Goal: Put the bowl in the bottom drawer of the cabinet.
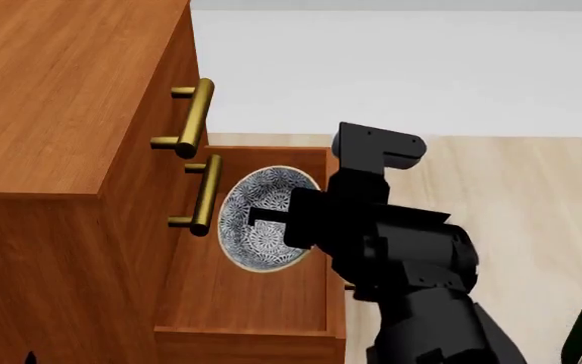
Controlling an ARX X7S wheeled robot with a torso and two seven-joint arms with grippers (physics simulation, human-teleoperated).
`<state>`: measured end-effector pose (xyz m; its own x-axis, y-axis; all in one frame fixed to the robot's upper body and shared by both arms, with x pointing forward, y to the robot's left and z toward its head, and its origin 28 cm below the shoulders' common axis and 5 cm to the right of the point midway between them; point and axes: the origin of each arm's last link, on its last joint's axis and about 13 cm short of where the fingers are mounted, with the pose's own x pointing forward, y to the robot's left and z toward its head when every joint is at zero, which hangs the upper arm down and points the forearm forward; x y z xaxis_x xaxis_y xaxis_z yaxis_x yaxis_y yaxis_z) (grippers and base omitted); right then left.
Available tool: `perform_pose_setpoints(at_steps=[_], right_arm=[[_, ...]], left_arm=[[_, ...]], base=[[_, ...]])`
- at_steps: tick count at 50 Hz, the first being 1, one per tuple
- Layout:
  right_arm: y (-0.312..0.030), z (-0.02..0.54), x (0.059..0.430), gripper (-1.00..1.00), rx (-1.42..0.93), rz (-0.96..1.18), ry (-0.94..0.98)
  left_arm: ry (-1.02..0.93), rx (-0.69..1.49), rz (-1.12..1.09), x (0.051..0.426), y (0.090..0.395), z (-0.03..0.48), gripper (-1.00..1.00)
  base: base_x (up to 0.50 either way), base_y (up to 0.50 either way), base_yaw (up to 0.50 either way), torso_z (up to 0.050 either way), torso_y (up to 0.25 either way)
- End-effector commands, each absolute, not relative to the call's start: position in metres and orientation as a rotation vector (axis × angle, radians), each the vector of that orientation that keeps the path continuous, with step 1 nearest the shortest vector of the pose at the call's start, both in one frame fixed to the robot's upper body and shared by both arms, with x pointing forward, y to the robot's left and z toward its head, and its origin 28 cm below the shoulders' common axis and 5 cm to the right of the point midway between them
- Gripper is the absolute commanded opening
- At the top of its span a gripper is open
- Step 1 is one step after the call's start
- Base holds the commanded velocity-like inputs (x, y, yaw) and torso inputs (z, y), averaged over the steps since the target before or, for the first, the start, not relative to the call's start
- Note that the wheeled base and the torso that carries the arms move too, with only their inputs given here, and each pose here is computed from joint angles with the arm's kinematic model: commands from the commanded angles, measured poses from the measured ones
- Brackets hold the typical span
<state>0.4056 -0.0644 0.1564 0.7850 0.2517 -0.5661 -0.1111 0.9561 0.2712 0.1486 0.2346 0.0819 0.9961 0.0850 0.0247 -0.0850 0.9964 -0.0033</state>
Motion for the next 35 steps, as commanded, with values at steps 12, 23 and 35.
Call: perform_pose_setpoints(at_steps=[12, 23, 35], right_arm=[[-0.059, 0.147, 0.402, -1.0, 0.271, 0.214, 0.665], [-0.058, 0.139, 0.399, -1.0, 0.296, 0.211, 0.692], [-0.056, 0.132, 0.396, -1.0, 0.314, 0.211, 0.716]], left_arm=[[-0.024, 0.001, 0.096, 0.148, 0.236, 0.082, 1.0], [-0.022, 0.001, 0.101, 0.148, 0.236, 0.082, 1.0], [-0.019, 0.002, 0.102, 0.149, 0.236, 0.081, 1.0]], base=[[0.0, 0.0, 0.0, 0.0, 0.0], [0.0, 0.0, 0.0, 0.0, 0.001], [0.0, 0.0, 0.0, 0.0, 0.0]])
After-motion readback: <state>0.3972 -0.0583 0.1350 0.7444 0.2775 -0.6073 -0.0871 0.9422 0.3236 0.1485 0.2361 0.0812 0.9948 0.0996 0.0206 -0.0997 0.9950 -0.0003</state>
